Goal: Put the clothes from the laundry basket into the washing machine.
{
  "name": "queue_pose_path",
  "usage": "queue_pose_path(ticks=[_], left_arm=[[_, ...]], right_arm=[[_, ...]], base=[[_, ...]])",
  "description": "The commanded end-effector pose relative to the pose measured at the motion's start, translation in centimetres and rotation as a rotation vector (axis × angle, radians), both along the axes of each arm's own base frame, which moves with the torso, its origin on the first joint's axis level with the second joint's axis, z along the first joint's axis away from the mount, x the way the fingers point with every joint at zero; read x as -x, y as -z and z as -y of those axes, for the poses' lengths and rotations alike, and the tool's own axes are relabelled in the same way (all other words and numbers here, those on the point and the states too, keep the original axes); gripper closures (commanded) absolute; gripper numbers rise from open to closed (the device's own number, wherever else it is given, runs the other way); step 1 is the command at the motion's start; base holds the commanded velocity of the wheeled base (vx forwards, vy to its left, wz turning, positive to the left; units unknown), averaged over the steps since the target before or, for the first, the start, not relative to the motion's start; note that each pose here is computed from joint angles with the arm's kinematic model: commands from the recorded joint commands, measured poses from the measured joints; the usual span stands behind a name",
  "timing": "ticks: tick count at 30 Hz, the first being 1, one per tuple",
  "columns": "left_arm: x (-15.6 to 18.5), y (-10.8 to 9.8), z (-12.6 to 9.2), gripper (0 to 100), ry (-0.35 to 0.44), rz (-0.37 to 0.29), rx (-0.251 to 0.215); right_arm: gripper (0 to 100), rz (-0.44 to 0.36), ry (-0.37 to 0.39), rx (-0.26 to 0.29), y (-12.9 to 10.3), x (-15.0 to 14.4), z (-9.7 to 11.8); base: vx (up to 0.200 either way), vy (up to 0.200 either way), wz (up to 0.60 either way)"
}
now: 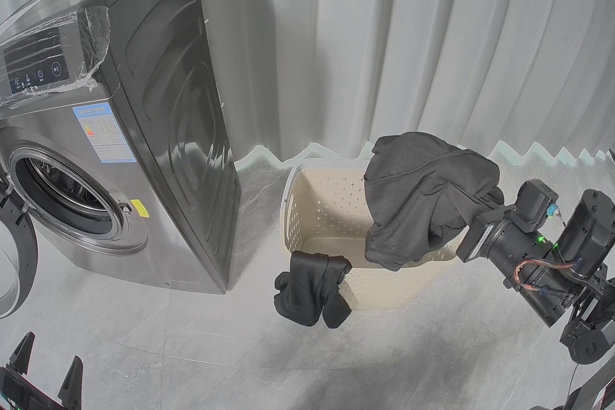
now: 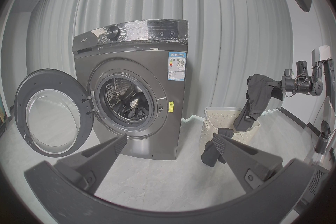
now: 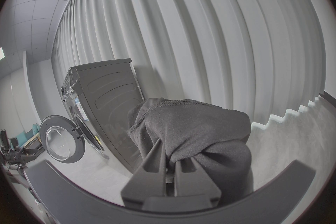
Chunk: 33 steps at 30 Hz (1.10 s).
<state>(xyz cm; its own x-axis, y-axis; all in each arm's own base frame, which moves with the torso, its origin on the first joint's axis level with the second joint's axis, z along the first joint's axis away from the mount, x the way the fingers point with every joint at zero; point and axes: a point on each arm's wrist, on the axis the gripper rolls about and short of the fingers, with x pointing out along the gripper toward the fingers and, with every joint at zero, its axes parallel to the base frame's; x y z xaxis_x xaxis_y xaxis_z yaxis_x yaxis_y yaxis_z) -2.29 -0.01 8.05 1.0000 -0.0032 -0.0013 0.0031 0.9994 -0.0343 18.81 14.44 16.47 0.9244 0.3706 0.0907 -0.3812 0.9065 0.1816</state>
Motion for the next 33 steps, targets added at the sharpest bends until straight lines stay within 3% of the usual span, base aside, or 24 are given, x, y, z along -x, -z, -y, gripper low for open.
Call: queue_pose_path(ticks=[1, 10, 18, 33], left_arm=[[0.0, 0.49, 0.0, 0, 0.0, 0.0, -0.001], [0.0, 0.49, 0.0, 0, -0.002, 0.0, 0.001], [0.0, 0.49, 0.0, 0, -0.002, 0.0, 0.003], [0.0, 0.49, 0.0, 0, -0.002, 0.0, 0.007]], right_arm=[[100, -0.011, -0.001, 0.005, 0.29, 0.03, -0.06], [100, -0.014, -0.017, 0.007, 0.53, 0.33, 0.15], [100, -0.034, -0.02, 0.024, 1.05, 0.57, 0.34], [100, -0.037, -0.026, 0.026, 1.16, 0.55, 0.14]], base=[[-0.2, 0.0, 0.0], [-0.2, 0.0, 0.0], [0.0, 0.0, 0.0], [0.0, 0.2, 0.0]])
